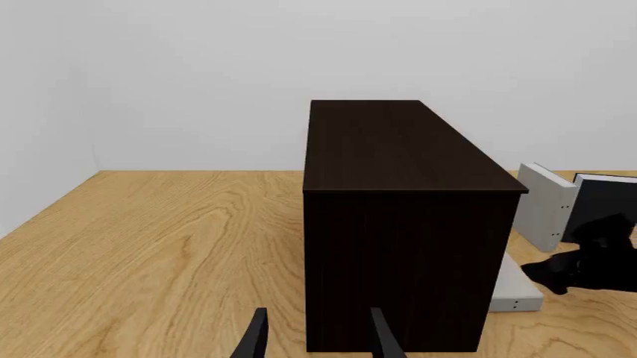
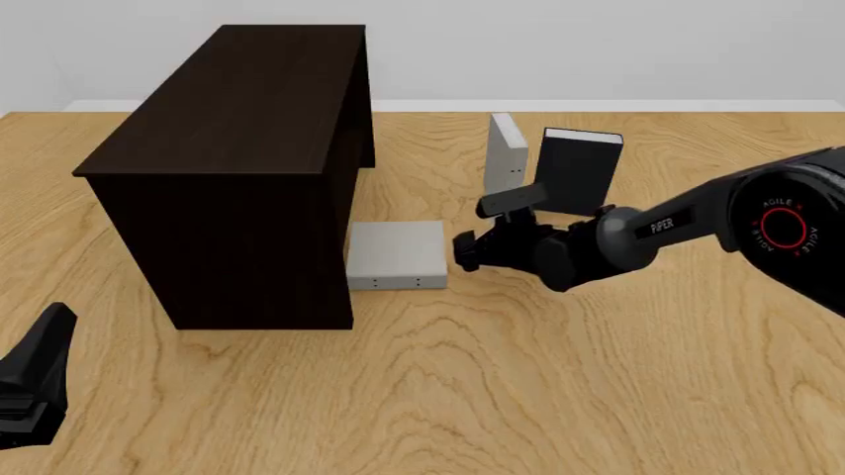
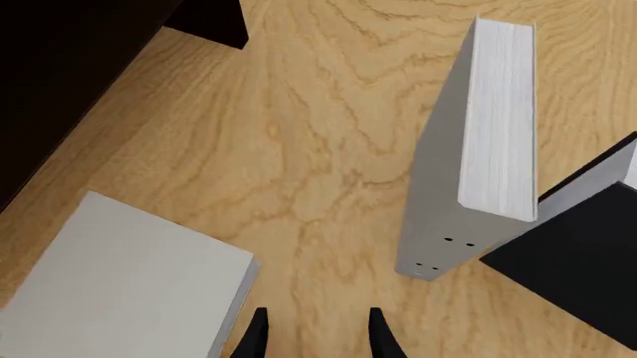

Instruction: Pick up the book on the right and place it under the cabinet shelf.

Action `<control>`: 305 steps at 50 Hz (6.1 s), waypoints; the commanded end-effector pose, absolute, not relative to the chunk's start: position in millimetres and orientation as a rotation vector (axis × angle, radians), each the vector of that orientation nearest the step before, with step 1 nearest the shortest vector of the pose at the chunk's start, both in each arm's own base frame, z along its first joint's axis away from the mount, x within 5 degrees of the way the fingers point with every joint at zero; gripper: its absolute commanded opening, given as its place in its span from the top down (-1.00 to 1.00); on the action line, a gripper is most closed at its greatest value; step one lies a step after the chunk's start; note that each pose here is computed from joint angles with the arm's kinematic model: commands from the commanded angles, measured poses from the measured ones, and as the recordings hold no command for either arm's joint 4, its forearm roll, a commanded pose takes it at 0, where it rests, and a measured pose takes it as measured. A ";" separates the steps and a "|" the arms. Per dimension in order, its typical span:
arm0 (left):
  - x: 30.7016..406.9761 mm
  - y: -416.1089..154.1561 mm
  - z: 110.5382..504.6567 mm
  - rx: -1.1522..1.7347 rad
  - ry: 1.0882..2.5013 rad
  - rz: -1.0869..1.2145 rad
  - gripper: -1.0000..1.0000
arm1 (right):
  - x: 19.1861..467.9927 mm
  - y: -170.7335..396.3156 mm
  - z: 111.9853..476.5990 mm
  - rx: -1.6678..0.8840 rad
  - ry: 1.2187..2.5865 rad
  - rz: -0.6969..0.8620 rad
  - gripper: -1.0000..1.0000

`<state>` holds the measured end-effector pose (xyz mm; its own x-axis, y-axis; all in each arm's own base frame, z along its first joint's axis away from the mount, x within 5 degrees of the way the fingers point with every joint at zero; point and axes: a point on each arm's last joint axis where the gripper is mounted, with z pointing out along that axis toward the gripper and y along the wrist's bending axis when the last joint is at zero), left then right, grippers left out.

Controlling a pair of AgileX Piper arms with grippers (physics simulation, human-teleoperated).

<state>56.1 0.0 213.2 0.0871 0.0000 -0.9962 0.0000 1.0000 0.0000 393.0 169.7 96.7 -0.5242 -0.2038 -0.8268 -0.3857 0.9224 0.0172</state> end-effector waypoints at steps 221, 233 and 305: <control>56.1 0.0 213.2 0.000 1.484 0.000 -1.00 | 364.2 298.7 113.8 -0.621 2.096 0.459 -1.00; 56.1 0.0 213.2 0.000 1.484 0.000 -1.00 | 362.9 301.8 113.1 -0.628 2.096 0.463 -1.00; 56.1 0.0 213.2 0.000 1.484 0.000 -1.00 | 344.6 231.4 123.8 -0.499 2.094 0.420 -1.00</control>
<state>56.1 0.0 213.2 0.0871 0.0000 -0.9962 0.0000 1.0000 0.0000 356.2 253.4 117.1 -0.5048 -0.2135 -0.8364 -0.5228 0.8466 0.0995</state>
